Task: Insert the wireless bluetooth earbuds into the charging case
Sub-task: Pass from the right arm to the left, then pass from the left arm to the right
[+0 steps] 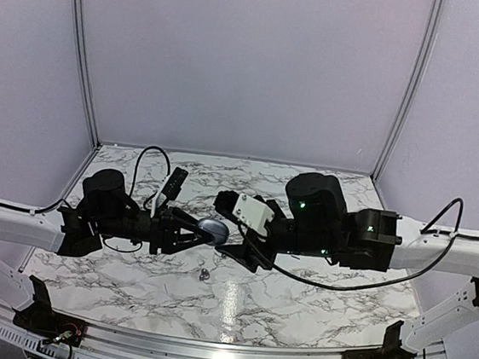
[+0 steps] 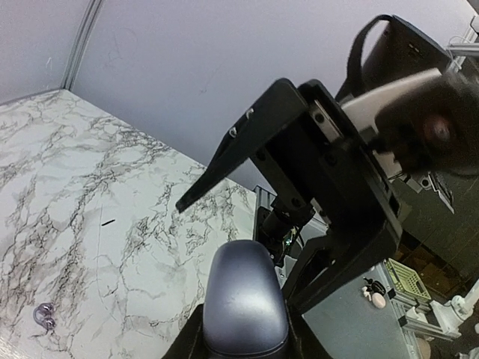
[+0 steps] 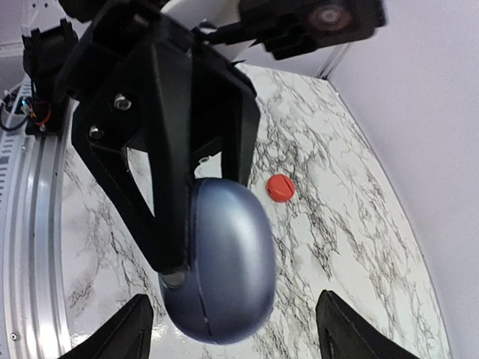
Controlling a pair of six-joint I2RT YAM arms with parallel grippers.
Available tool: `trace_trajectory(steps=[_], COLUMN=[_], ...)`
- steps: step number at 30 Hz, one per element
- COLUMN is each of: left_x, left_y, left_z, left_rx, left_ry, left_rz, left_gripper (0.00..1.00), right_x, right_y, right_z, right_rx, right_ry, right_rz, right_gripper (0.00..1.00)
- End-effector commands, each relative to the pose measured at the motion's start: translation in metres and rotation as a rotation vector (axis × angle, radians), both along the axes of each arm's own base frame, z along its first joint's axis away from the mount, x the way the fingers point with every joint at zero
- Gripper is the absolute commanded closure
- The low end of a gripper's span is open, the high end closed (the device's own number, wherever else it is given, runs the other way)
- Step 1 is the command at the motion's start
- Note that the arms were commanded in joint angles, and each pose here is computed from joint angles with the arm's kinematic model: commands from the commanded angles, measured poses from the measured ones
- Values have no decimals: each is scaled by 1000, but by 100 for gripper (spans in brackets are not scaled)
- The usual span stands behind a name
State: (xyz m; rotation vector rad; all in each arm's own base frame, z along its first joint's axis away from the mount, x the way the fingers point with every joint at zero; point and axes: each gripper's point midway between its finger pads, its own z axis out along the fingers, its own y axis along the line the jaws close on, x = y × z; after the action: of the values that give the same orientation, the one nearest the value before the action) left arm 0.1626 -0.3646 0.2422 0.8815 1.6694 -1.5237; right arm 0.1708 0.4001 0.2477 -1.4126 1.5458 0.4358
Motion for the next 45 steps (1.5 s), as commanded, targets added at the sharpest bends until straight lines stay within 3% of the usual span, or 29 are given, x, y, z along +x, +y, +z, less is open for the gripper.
trace_trajectory(steps=[1,12,29,45], left_x=[-9,-24,-34,-28], left_y=[9,20,25,23], left_z=[11,26,26,20], left_rx=[-35,-68,-65,-33], left_ry=[-165,-340,-467,-465], left_rz=[-7,-3,15,43], left_gripper=[85,86,89,89], right_x=[-7,-39,-46,-46], right_y=[-1,15,26,30], right_z=[43,51,35,39], right_rx=[172,208,182,191], right_ry=[103,302,440,441], right_rz=[77,305,377,393], right_gripper=[24,40,60,61])
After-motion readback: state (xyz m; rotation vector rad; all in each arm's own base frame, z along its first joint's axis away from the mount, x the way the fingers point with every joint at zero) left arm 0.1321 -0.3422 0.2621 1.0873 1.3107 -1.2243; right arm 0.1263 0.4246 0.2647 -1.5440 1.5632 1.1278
